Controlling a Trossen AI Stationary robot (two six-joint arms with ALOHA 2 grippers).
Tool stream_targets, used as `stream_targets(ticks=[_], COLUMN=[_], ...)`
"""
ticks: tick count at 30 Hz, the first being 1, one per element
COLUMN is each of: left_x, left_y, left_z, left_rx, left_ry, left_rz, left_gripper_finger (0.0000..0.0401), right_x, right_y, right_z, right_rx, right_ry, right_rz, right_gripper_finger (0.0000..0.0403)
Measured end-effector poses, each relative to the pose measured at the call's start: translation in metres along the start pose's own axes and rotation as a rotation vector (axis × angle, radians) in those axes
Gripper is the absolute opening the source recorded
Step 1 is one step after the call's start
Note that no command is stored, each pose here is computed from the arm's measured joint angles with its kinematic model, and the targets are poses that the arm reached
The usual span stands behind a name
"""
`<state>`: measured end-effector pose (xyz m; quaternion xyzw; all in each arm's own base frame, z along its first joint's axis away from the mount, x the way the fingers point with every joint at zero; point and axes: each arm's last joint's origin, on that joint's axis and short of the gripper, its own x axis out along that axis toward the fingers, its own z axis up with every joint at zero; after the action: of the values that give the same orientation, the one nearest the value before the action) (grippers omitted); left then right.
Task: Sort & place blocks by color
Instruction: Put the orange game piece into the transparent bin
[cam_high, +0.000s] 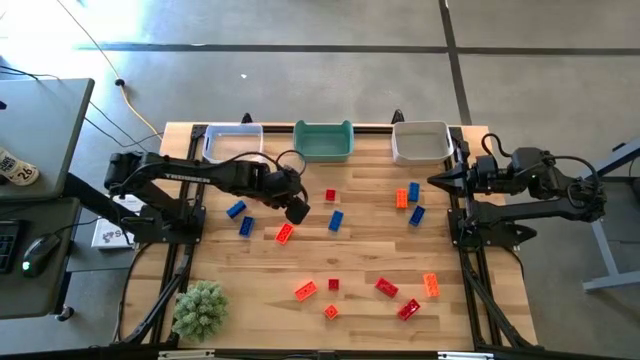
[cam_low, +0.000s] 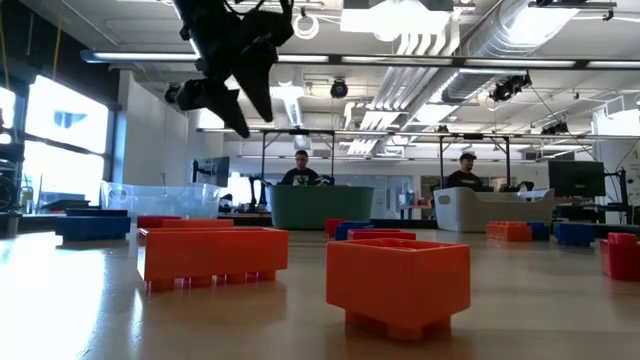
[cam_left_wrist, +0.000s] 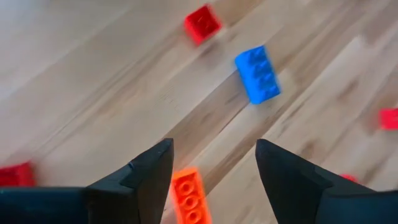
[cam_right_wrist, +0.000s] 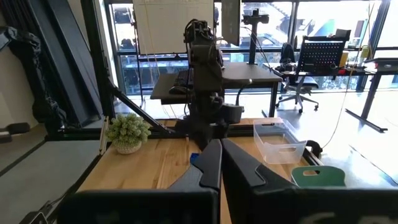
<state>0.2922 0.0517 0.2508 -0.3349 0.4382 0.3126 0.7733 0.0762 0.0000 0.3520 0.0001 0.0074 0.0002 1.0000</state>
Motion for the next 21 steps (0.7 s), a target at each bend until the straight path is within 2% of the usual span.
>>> stream_targets(ticks=[8, 21], left_x=[0.006, 0.044], left_y=[0.003, -0.006], left_z=[-0.006, -0.025], left_rx=[-0.063, -0.112], left_ry=[0.063, 0.206], left_rz=[0.063, 0.156], left_gripper_finger=[0.0257, 0.0259], right_x=[0.0, 0.0], right_y=[0.0, 0.0], right_z=[0.0, 0.0], right_rx=[0.0, 0.0], right_ry=[0.0, 0.0], right_rz=[0.0, 0.0], right_gripper_finger=[0.0, 0.0])
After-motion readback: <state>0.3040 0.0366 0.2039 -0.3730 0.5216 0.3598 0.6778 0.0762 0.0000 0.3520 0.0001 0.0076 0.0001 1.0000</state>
